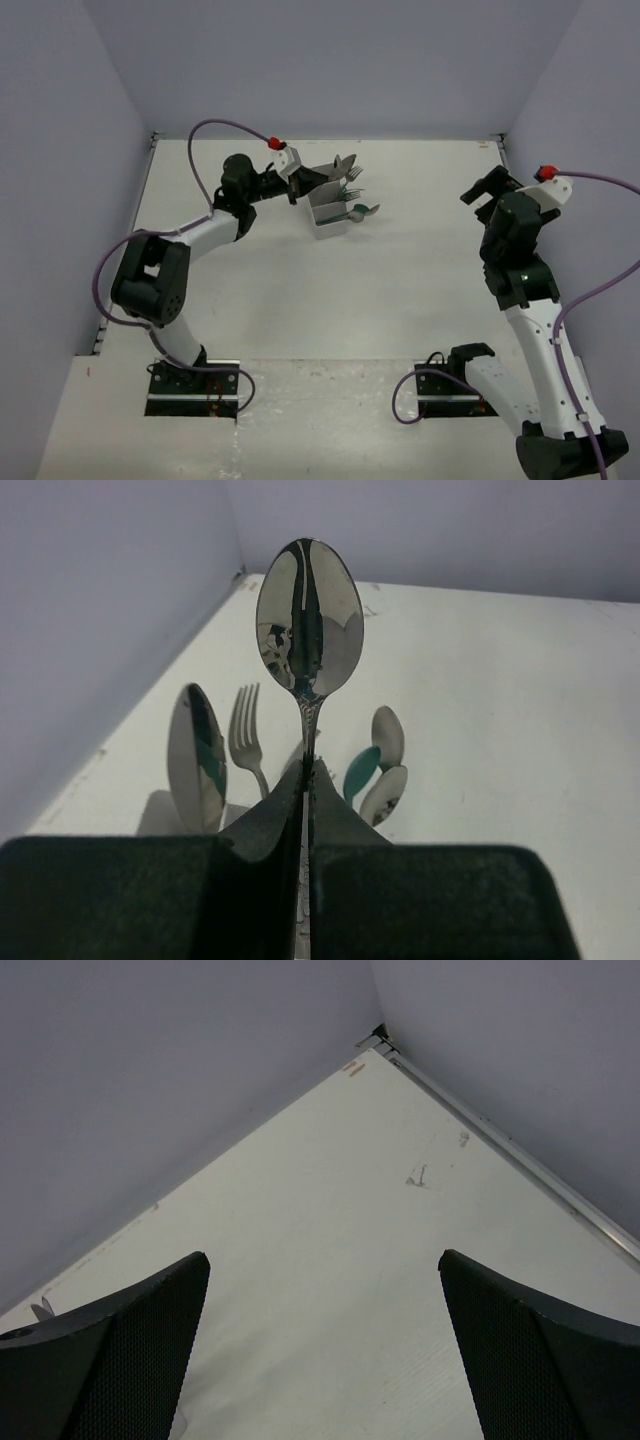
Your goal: Sort the eating utensils into containers
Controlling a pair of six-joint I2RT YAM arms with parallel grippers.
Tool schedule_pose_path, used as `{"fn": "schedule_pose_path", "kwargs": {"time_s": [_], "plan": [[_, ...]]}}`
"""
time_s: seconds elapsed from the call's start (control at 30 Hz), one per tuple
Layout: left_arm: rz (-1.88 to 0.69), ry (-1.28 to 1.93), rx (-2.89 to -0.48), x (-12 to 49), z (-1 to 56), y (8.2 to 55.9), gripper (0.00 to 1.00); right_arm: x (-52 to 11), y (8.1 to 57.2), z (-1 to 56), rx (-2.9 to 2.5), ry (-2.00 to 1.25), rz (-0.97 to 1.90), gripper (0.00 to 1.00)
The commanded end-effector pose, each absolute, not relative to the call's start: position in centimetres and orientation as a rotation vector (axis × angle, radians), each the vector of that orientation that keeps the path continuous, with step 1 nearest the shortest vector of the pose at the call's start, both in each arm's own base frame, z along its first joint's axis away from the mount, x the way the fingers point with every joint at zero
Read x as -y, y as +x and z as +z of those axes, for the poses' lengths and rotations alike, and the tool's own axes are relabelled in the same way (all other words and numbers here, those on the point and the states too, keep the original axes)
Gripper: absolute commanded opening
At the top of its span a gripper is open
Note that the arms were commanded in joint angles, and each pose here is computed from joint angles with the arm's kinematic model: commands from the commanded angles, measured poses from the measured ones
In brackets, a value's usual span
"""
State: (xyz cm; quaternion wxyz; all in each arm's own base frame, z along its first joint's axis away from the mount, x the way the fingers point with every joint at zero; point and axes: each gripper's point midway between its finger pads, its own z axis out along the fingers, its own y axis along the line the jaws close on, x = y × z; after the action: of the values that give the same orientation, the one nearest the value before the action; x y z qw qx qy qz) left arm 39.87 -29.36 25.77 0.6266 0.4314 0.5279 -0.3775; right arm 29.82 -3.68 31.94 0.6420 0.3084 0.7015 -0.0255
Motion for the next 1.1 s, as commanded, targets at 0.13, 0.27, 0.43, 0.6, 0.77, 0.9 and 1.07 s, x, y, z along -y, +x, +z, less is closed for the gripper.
{"fn": "schedule_pose_path", "kwargs": {"time_s": [0.13,0.27,0.43,0.6,0.77,0.9,1.07], "plan": [[-0.985,1.062,-1.028,32.2,26.6,37.0,0.00,3.7,30.5,32.8,-1.564,0.697,-0.041,0.99],[-0.977,1.065,-1.039,32.9,25.4,37.0,0.00,3.5,30.9,32.3,-1.583,0.690,-0.041,0.99],[-0.943,1.137,-1.065,33.3,22.2,38.2,0.00,3.5,30.9,32.6,-1.579,0.687,-0.039,0.99],[-0.896,1.150,-1.144,33.5,18.6,40.0,0.00,3.4,31.0,32.4,-1.586,0.685,-0.032,0.99],[-0.865,1.147,-1.198,33.0,16.6,40.5,0.00,3.3,31.0,31.8,-1.593,0.694,-0.025,0.99],[-0.834,1.127,-1.261,32.6,16.1,41.4,0.17,3.1,31.1,32.1,-1.591,0.688,-0.017,0.99],[-0.757,1.122,-1.277,31.5,17.0,41.0,0.62,3.2,30.9,32.4,-1.582,0.687,-0.010,0.99]]}}
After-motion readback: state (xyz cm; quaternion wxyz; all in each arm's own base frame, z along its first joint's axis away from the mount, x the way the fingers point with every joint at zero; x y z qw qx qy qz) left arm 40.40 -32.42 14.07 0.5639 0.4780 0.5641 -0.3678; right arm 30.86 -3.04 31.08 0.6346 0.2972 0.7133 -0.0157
